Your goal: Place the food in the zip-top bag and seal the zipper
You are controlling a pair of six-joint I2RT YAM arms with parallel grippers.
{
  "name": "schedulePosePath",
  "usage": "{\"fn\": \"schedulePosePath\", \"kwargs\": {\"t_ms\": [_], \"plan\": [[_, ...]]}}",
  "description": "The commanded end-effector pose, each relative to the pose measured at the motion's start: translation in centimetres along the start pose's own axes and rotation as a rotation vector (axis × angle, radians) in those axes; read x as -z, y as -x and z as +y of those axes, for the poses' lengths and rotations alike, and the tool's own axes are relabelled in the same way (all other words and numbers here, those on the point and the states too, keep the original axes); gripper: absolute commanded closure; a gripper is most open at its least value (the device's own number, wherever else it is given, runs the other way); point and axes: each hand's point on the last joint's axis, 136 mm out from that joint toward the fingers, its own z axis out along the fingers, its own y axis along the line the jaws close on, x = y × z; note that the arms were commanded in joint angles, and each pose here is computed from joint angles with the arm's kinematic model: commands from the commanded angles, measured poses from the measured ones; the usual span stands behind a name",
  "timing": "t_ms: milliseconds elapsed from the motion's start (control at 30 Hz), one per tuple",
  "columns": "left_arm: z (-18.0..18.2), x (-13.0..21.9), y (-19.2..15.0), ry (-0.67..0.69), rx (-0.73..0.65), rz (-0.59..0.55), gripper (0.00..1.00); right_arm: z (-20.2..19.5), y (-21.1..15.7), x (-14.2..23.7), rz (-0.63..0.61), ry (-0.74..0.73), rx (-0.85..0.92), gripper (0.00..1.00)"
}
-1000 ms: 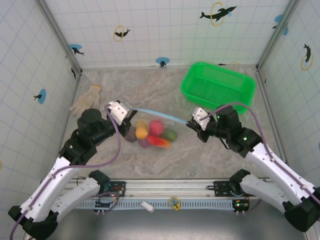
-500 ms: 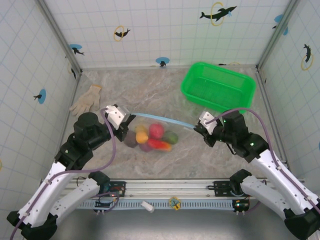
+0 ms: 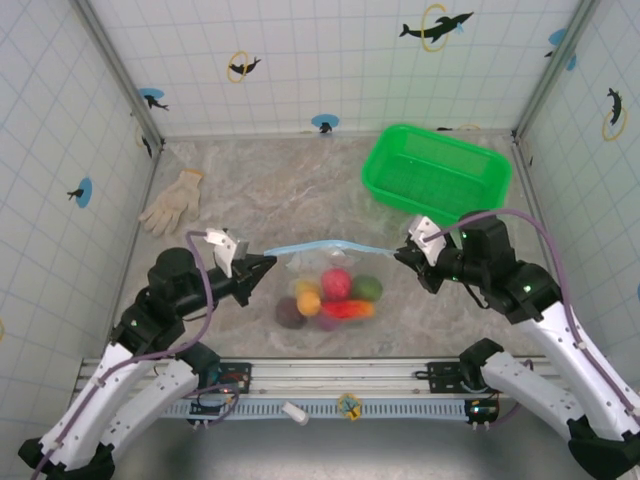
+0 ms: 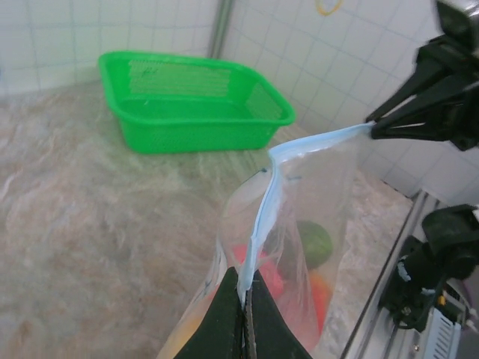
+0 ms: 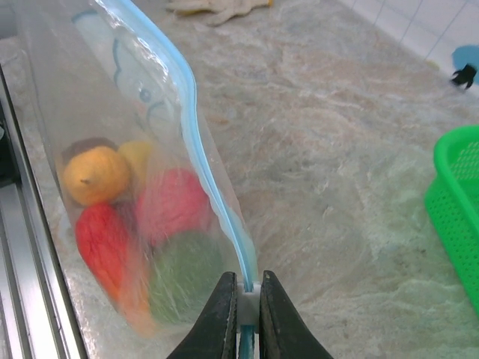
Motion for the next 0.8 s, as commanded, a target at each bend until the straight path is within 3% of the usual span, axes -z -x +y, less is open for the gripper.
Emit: {"fn": "schedulePosePath", "kwargs": {"t_ms": [0,67,133,200,333,500,667,767], "plan": [[4.9,-0.8,0.1,0.229,0.159,-0.093,1.0,-0.8,0.5,-1.8,0.016,0.009,-0.033,0.96],[7.1,-1.7,-1.0,0.325,0.188,-0.071,1.0,-1.8,0.8,-2.8,0.011,-0.02,-0.03,0.93],[8.6,-3.0,-1.8,0.378,0.183,-0.038,1.0,-3.6,1.7,-3.7,-0.018,-0.099,-0.029,0.79],[10.4,-4.2,-2.4,0.451,0.168,-0.007,1.0,-5.8,3.0,-4.1,-0.062,-0.197,-0.042,0.58],[14.2,-5.6,-1.7,0.607,0.137,0.0,1.0,-8.7,5.1,-3.8,-0.108,-0.329,-0.065,0.43],[20.1,-8.1,-3.9,0.748,0.289,0.124,1.0,-9.4,5.4,-3.5,-0.114,-0.374,-0.115,0.42],[23.8,-11.2,-6.1,0.828,0.339,0.164,1.0,-9.8,4.2,-3.2,-0.105,-0.416,-0.259,0.44],[25.2,-14.3,-7.7,0.805,0.362,0.219,1.0,-9.9,2.8,-3.5,-0.062,-0.426,-0.339,0.45]]}}
